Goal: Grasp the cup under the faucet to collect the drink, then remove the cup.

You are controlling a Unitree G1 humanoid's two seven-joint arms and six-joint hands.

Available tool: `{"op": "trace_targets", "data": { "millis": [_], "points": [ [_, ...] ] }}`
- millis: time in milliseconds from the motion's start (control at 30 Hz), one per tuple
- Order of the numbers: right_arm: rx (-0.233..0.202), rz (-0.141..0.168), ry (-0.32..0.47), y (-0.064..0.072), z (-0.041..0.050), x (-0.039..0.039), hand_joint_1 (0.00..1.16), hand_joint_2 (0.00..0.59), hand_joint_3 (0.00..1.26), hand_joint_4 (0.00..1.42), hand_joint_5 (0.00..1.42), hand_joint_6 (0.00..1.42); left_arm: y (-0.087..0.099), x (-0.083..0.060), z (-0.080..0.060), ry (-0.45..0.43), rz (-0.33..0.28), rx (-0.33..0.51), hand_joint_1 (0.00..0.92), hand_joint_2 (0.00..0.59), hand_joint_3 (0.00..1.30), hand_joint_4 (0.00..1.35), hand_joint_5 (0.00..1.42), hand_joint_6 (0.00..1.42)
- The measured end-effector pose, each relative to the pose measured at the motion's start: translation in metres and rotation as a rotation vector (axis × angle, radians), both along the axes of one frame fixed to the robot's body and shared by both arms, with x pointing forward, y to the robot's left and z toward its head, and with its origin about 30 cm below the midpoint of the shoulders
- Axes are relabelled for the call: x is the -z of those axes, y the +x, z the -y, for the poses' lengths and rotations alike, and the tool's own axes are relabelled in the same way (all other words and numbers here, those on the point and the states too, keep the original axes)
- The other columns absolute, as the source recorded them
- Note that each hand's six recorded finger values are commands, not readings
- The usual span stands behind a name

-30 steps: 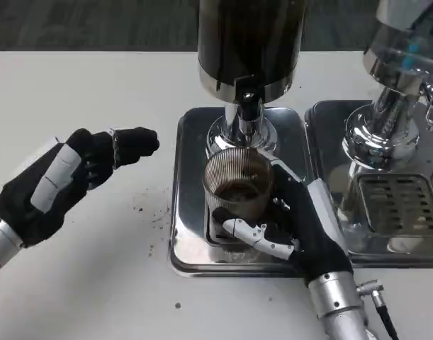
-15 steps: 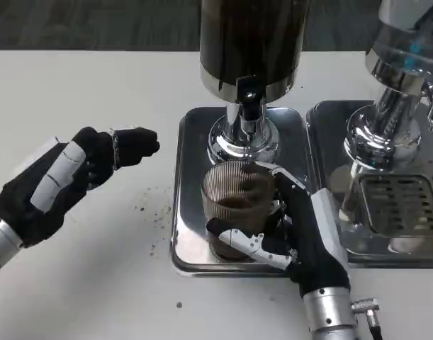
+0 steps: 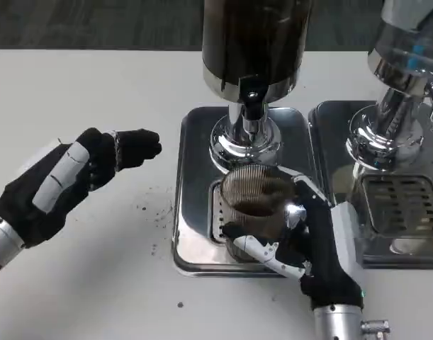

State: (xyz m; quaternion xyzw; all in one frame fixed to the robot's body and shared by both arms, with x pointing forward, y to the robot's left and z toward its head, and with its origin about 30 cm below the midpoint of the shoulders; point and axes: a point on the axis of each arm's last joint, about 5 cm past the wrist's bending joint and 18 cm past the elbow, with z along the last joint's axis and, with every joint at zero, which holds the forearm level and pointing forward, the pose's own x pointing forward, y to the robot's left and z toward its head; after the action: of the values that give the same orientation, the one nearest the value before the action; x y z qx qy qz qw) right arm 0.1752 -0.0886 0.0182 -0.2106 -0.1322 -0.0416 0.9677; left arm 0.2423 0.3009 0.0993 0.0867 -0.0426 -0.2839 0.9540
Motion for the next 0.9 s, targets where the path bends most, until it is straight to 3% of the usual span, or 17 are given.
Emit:
{"op": "trace_targets", "data": {
  "millis": [200, 467, 767, 900],
  "points": [
    [0.028, 0.028, 0.002, -0.004, 0.0021, -0.0010, 0.89, 0.149, 0.59, 0.66, 0.89, 1.27, 0.000, 0.000, 0.001, 0.007, -0.004, 0.007, 0.000, 0.180, 0.35, 0.28, 0.19, 0.13],
    [0.052, 0.103, 0.016, -0.004, 0.0088, -0.0113, 0.98, 0.126, 0.61, 0.66, 0.86, 1.28, 0.003, 0.002, 0.009, 0.025, -0.010, 0.050, 0.000, 0.183, 0.35, 0.28, 0.19, 0.14],
    [0.066, 0.109, 0.023, -0.013, 0.0180, -0.0146, 0.99, 0.121, 0.63, 0.68, 0.88, 1.29, -0.002, 0.001, 0.016, 0.081, 0.060, 0.101, 0.000, 0.183, 0.28, 0.19, 0.16, 0.12],
    [0.067, 0.115, 0.032, -0.018, 0.0212, -0.0177, 0.99, 0.117, 0.64, 0.69, 0.89, 1.30, -0.005, -0.003, 0.021, 0.140, 0.131, 0.145, 0.000, 0.182, 0.25, 0.15, 0.13, 0.11]
  ]
}}
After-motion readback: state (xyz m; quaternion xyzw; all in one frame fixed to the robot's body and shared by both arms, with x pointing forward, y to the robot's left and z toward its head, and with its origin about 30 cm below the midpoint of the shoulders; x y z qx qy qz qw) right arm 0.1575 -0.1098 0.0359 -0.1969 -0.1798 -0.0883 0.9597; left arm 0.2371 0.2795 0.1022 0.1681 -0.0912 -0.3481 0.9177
